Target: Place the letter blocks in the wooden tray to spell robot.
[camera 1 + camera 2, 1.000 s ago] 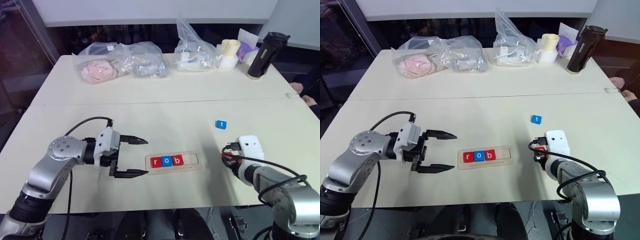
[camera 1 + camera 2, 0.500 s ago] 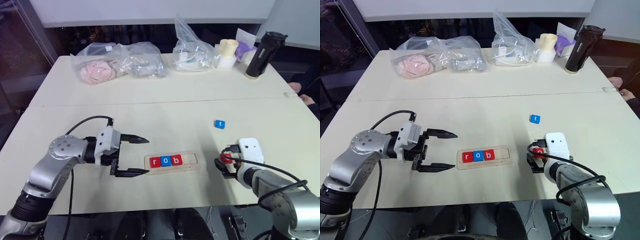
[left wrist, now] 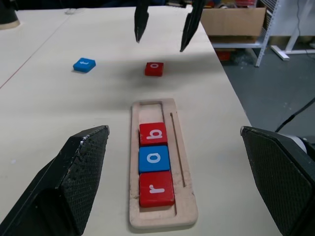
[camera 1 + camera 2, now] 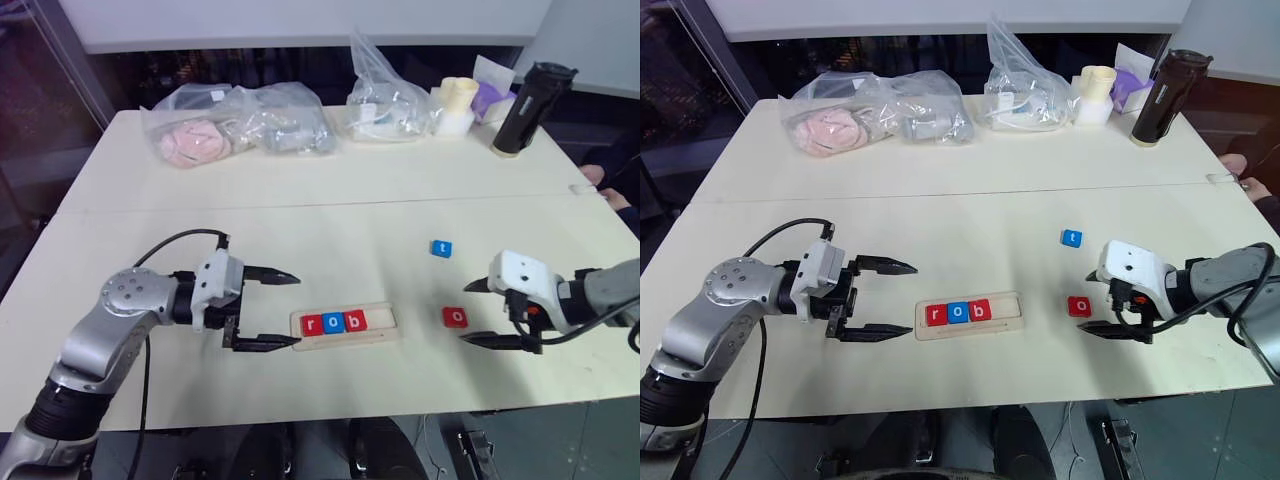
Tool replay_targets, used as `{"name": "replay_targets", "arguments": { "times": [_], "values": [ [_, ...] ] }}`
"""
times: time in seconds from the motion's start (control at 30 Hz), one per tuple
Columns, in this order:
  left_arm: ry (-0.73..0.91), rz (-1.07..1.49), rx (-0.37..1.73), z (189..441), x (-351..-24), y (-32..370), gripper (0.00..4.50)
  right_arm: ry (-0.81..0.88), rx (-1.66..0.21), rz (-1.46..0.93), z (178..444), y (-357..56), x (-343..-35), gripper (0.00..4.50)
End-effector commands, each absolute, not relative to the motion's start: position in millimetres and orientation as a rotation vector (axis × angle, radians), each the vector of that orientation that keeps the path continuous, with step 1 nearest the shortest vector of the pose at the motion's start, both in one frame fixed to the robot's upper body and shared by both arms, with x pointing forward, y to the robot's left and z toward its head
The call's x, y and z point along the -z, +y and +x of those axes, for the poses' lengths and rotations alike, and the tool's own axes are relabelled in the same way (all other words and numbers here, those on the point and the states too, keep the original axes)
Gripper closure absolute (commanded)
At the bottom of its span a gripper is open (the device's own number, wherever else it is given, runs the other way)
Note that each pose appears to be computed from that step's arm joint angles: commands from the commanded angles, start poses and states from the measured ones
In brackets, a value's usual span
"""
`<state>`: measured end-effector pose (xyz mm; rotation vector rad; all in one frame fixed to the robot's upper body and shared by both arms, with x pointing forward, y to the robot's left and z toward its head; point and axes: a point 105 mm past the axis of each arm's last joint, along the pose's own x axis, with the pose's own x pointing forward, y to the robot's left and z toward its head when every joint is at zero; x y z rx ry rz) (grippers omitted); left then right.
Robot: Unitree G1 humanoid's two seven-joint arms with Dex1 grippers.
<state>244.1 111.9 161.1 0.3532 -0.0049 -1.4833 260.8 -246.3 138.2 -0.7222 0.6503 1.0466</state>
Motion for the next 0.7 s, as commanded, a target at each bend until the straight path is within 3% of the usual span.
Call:
{"name": "replay_targets", "arguments": {
  "times": [0.03,0.7],
  "values": [
    [-0.038,0.394,1.488,242.1,-170.3,112.7,0.0,0.66,-1.083,-0.764,269.6,-259.4,-131.0,0.03],
    [-0.027,0.411,1.465,239.8,-170.6,117.4,0.0,0.611,-1.065,-0.675,277.9,-253.8,-106.2,0.03]
  ]
}}
